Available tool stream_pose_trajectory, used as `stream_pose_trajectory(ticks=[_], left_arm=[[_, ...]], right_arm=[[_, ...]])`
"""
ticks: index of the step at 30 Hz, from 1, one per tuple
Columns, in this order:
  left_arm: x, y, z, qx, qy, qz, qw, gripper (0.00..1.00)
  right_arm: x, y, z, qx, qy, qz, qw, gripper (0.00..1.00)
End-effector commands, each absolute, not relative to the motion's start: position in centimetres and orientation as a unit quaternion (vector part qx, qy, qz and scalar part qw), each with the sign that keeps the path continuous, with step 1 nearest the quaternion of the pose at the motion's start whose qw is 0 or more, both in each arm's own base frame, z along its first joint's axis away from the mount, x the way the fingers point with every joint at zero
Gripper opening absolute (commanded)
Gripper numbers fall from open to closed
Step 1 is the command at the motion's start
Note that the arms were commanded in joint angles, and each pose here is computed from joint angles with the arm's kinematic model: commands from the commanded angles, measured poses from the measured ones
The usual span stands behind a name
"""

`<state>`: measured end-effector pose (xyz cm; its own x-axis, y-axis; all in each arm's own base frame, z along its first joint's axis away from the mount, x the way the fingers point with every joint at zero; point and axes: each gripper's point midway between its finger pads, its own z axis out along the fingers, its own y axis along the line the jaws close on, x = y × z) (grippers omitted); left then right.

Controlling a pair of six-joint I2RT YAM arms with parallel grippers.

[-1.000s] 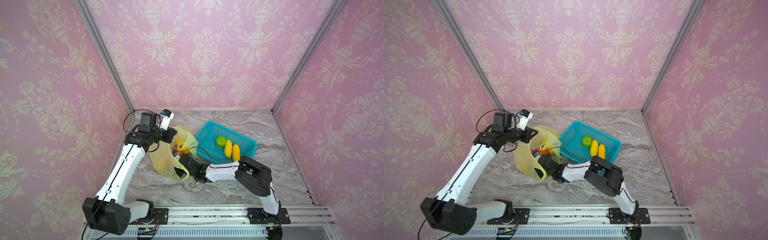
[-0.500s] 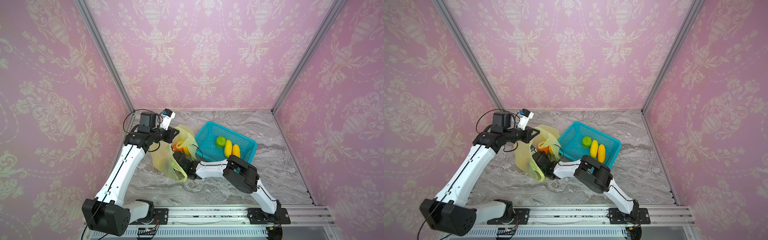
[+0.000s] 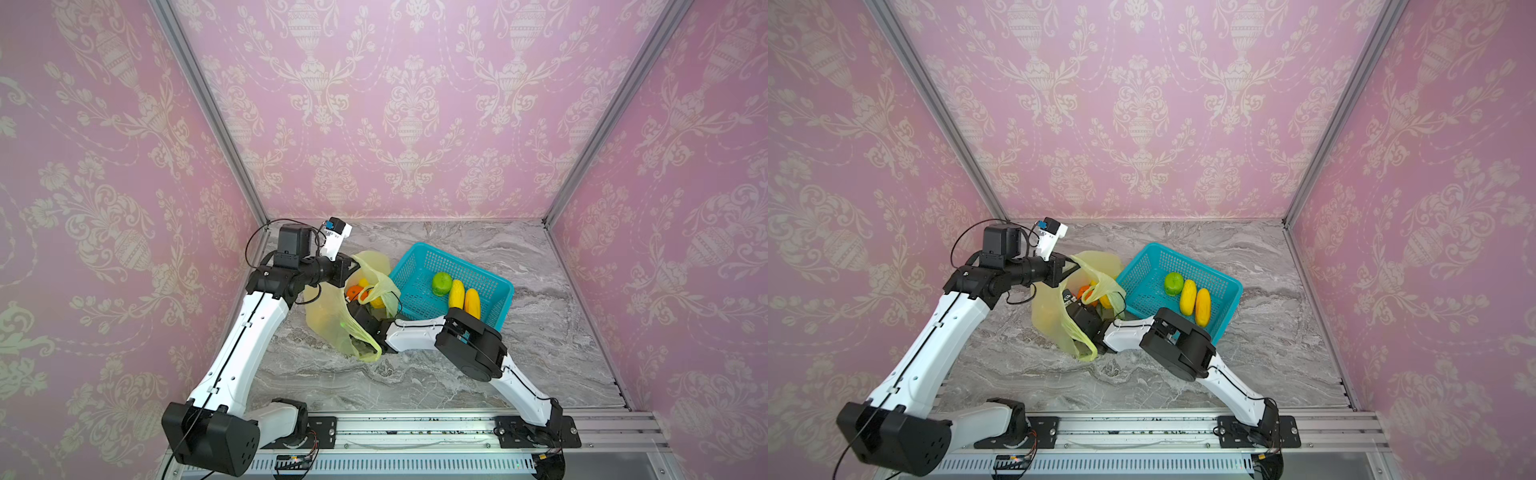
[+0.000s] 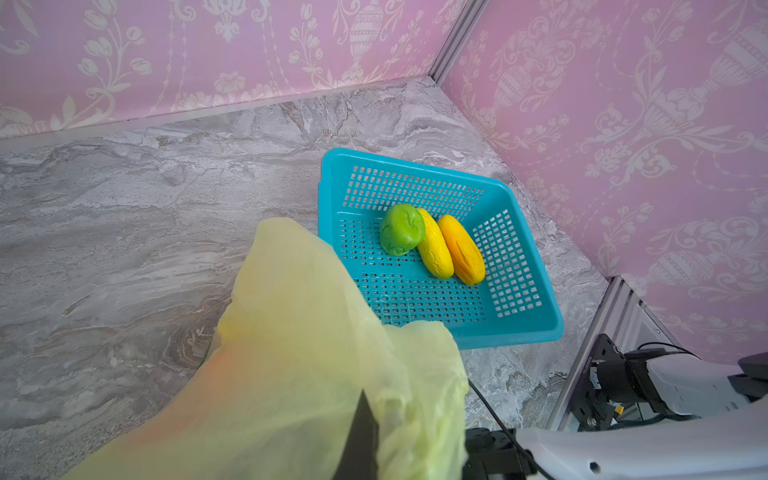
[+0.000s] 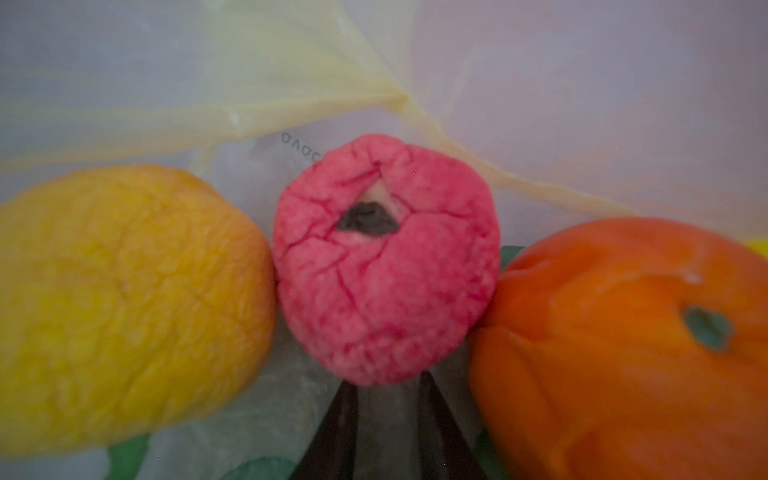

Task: Untie the knot of the plastic bag and take out the fruit
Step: 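Lower the right gripper into the bag and grasp the orange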

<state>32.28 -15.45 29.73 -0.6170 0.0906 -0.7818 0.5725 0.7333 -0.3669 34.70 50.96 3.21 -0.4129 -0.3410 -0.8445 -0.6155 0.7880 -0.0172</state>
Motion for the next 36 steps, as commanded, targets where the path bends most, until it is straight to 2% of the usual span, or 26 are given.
stream_pose_trajectory(ticks=[1,9,15,20,22,24,30,33,36], left_arm=[[32.6,-14.7,29.7,0.184,0.85,-0.294,0.397,0.0],[33.3,-13.4,29.0,0.161,0.863,-0.268,0.396,0.0],[33.4,-13.3,29.0,0.158,0.864,-0.268,0.395,0.0],[33.2,-13.6,29.3,0.164,0.859,-0.278,0.397,0.0],[33.0,-13.8,29.5,0.168,0.856,-0.284,0.397,0.0],[32.9,-14.2,29.6,0.173,0.852,-0.296,0.396,0.0],[32.2,-15.4,30.4,0.194,0.835,-0.333,0.393,0.0],[31.8,-15.9,30.7,0.202,0.827,-0.346,0.394,0.0],[31.8,-15.9,30.9,0.203,0.825,-0.349,0.397,0.0]], right_arm=[[34.5,49.9,6.2,-0.278,0.818,0.158,0.479,0.18],[31.7,47.9,9.9,-0.286,0.787,0.222,0.5,0.07],[30.5,46.5,11.2,-0.285,0.771,0.246,0.514,0.05],[32.2,46.7,11.0,-0.267,0.787,0.203,0.519,0.09],[33.6,46.2,10.6,-0.245,0.8,0.168,0.522,0.17],[35.0,46.0,10.0,-0.227,0.813,0.135,0.518,0.35],[37.8,46.3,8.1,-0.2,0.834,0.064,0.511,0.68],[39.1,46.4,6.7,-0.194,0.846,0.029,0.497,0.74],[39.7,46.5,5.2,-0.194,0.855,0.015,0.48,0.73]])
